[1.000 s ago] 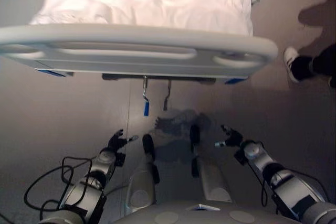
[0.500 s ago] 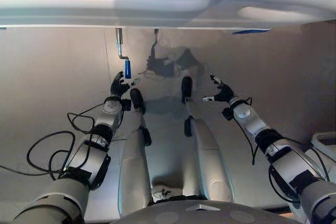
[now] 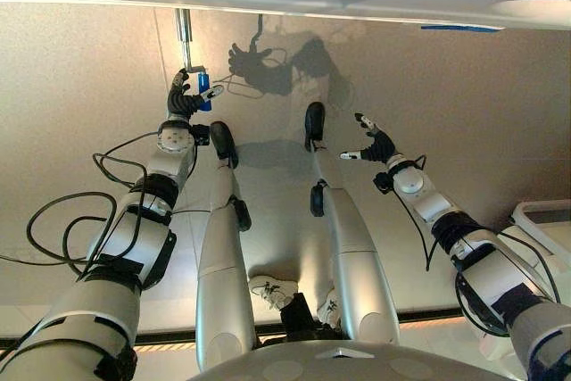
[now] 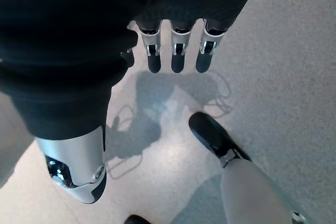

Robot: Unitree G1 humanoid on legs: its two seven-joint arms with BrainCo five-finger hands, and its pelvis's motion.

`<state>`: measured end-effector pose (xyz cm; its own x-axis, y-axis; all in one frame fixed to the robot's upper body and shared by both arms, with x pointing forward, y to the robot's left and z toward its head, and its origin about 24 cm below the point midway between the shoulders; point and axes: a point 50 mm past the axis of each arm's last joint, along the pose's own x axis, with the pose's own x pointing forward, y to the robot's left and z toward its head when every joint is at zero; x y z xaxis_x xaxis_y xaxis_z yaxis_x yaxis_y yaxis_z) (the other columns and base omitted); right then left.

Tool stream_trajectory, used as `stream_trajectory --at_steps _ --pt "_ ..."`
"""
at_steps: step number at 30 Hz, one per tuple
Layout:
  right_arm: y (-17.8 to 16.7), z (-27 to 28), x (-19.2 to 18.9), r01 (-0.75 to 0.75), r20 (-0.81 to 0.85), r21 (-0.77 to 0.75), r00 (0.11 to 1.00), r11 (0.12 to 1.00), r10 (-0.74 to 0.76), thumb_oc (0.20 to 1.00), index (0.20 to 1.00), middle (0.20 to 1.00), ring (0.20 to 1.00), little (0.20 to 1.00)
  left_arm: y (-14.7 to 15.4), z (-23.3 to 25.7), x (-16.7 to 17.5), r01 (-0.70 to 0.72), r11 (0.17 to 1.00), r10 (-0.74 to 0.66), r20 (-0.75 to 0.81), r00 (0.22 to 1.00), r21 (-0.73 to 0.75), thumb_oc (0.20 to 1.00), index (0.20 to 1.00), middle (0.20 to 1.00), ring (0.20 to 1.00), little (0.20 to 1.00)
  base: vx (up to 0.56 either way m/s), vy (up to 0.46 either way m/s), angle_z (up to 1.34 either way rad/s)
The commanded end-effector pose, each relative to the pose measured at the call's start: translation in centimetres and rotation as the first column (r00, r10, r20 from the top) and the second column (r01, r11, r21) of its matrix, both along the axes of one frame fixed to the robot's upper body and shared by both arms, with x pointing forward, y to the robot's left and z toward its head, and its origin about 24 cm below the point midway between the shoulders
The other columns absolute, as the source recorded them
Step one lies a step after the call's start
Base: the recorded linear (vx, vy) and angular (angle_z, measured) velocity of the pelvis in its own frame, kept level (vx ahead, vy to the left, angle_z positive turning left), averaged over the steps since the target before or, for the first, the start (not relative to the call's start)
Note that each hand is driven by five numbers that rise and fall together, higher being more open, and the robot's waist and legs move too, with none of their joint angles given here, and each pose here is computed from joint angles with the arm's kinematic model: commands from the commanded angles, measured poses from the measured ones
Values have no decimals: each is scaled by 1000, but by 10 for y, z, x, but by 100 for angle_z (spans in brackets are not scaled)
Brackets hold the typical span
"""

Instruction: Raise the hospital bed

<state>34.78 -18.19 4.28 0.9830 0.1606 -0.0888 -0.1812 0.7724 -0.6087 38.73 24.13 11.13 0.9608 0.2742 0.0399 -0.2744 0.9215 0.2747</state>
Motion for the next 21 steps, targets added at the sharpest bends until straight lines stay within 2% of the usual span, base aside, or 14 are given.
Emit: stream_trajectory --at_steps 1,21 --pt "3 3 -4 -29 38 31 999 999 28 1000 1000 1000 1000 1000 18 9 -3 -58 998 57 39 998 12 1000 1000 1000 1000 1000 0 0 0" --pt "13 20 2 -91 97 10 991 996 90 1000 1000 1000 1000 1000 15 23 3 -37 998 35 47 998 49 1000 1000 1000 1000 1000 0 0 0"
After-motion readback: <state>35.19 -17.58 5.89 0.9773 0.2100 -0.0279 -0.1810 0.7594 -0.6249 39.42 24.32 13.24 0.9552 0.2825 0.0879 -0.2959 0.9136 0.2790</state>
